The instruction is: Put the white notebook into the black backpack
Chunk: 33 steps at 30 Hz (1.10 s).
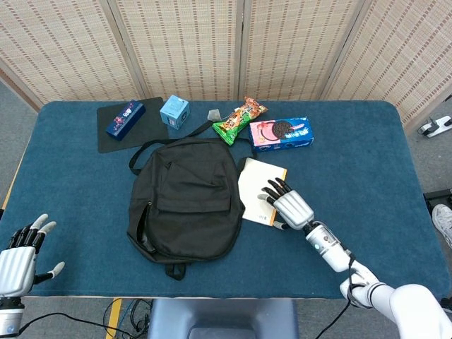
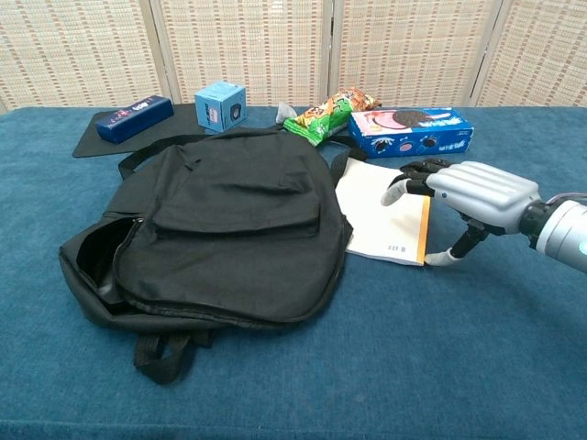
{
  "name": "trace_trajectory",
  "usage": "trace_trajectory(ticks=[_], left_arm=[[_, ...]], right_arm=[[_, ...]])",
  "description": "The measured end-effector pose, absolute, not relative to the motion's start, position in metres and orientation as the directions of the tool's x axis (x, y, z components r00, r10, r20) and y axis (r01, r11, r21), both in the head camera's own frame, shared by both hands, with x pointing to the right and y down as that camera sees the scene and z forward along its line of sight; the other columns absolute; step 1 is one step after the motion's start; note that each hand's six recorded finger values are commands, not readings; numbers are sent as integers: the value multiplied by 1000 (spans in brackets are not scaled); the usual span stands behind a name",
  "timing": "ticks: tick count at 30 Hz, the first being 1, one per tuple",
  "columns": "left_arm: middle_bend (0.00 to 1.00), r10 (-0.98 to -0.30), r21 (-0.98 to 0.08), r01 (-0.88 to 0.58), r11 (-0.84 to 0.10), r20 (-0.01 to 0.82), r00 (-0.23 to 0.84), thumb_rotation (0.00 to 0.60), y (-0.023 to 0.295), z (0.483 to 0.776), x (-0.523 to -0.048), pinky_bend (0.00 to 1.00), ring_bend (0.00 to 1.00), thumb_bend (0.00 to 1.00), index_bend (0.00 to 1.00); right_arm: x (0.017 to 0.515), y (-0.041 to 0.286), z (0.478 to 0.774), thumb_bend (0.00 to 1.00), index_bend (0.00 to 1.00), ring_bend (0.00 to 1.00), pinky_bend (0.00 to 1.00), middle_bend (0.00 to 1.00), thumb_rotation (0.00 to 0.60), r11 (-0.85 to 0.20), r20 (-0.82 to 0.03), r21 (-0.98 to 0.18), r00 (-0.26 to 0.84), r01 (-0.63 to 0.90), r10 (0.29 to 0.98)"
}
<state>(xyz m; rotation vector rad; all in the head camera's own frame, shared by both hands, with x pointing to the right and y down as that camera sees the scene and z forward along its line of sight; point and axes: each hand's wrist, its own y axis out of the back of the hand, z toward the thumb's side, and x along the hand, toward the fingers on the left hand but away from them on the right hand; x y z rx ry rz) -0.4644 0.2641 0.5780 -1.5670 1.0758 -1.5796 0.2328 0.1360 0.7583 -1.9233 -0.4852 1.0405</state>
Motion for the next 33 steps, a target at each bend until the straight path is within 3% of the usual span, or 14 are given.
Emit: trace_trajectory(ticks=[21,28,33], left_arm=[[106,-892,-892,-106,-440,448,-60,600,261,579,-461,138,131,162,213],[106,-893,-891,-112,-439,447,-56,600,260,581,-459,138,132,161,217],[106,-892,-891,-111,-439,447,-60,600,261,580,-461,138,132,162,218]], right_arm=[[207,128,764,352,215,33,17,224,600,-539,-423,-841,569,43,706],[195,129,766,303,223,34,17,242,600,-553,-429,-832,575,50,697],[191,127,766,205,312,34,17,255,600,-558,-428,-827,568,67,702]])
